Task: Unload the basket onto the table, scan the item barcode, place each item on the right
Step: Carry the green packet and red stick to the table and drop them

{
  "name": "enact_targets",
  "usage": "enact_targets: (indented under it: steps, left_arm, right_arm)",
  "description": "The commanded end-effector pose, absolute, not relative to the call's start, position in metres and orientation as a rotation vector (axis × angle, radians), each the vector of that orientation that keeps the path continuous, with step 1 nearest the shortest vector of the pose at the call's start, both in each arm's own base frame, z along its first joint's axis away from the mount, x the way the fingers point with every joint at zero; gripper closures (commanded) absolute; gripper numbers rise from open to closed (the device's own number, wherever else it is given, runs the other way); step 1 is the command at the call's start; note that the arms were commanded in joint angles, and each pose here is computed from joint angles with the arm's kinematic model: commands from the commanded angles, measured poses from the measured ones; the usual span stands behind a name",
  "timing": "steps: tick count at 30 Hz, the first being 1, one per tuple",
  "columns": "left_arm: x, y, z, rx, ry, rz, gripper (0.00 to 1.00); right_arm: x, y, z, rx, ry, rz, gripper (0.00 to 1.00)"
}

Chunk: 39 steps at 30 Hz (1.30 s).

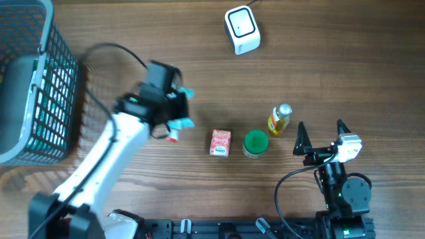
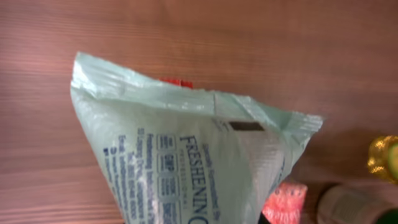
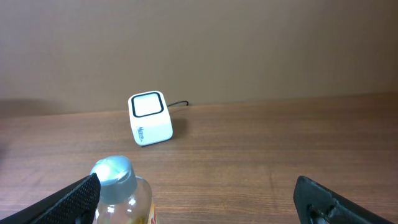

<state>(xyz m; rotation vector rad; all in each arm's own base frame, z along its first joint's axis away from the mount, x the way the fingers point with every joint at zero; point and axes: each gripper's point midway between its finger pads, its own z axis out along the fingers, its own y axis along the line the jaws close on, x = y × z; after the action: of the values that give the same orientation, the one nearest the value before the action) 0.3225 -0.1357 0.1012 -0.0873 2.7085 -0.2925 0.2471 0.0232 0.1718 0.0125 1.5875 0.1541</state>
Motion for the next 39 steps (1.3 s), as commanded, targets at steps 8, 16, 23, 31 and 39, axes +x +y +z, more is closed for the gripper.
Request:
enact_targets:
  steps: [8,16,23,31,39]
  left_arm:
    - [0.303,-0.189,0.038,0.022,2.784,-0.279,0.0]
    - [0.305,-0.195,0.089,0.035,2.674,-0.355,0.0]
    - [0.287,-0.172,0.096,0.141,2.601,0.045,0.0]
    - [0.278,-0.196,0.115,0.423,2.485,0.15,0.0]
    - [0.298,-0.199,0.116,0.241,2.521,-0.066,0.0]
  right_arm:
    - [0.247,0.02,0.173,0.02,1.582,0.132,0.0]
    - [0.247,0.02,0.173,0.02,1.583,0.132,0.0]
    - [0.247,0.02,0.173,0.019,1.582,0.132,0.0]
    - [0.247,0.02,0.173,0.02,1.582,0.132,0.0]
    - [0.247,0.02,0.173,0.02,1.582,0.132,0.0]
